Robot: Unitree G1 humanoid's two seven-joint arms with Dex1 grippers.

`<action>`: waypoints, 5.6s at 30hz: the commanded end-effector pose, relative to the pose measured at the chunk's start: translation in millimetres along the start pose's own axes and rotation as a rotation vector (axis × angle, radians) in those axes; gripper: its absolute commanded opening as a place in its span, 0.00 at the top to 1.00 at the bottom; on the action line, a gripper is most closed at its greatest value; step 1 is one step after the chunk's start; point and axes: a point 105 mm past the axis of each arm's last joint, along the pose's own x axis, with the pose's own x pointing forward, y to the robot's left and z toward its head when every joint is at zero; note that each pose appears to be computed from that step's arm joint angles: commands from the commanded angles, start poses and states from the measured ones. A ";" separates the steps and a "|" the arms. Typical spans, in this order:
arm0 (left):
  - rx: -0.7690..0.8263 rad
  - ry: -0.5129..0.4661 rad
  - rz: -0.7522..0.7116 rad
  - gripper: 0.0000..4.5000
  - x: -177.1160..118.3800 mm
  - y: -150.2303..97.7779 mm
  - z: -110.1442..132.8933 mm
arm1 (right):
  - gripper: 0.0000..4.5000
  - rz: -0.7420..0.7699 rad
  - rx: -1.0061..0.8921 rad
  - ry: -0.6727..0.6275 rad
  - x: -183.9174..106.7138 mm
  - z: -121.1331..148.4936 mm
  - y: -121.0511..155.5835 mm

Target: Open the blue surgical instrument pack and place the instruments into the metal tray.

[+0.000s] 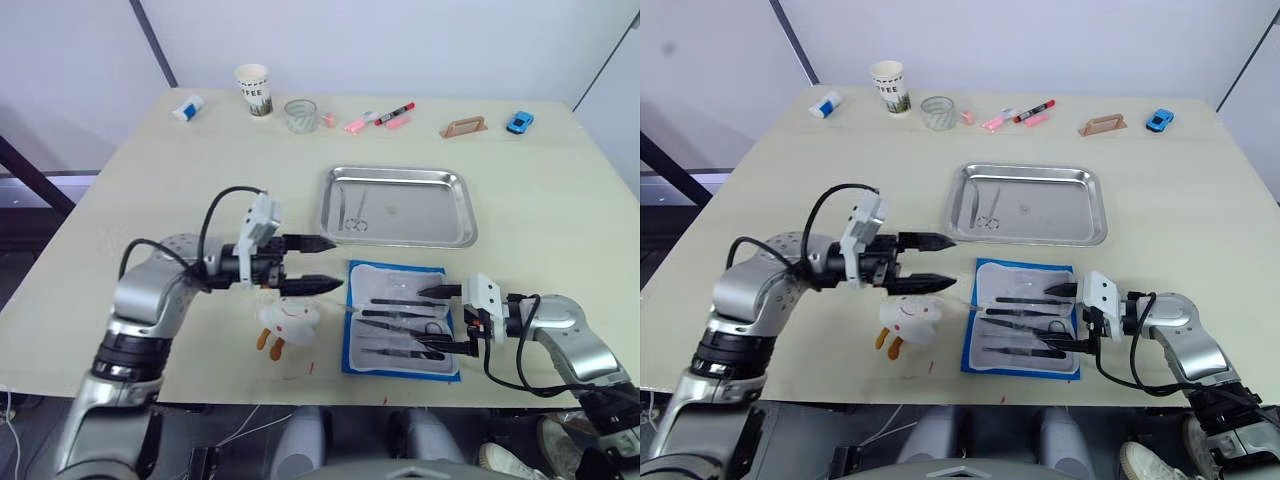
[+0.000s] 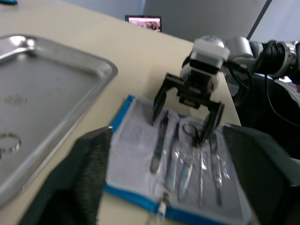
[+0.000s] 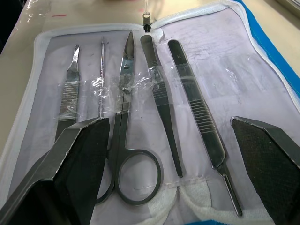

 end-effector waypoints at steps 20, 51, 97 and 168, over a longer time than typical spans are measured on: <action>0.191 0.143 -0.114 0.01 21.5 -6.8 -23.0 | 0.00 0.008 0.056 0.084 -0.3 -24.4 1.8; 0.328 0.284 -0.084 0.36 88.1 21.8 -54.7 | 0.00 0.000 0.054 0.067 2.8 -24.3 -0.9; 0.401 0.412 -0.142 0.99 102.6 19.5 -71.5 | 0.00 0.001 0.061 0.073 1.7 -24.1 1.5; -0.221 0.065 0.999 0.99 138.9 101.0 29.8 | 0.00 0.055 0.037 0.102 0.3 -21.9 -6.5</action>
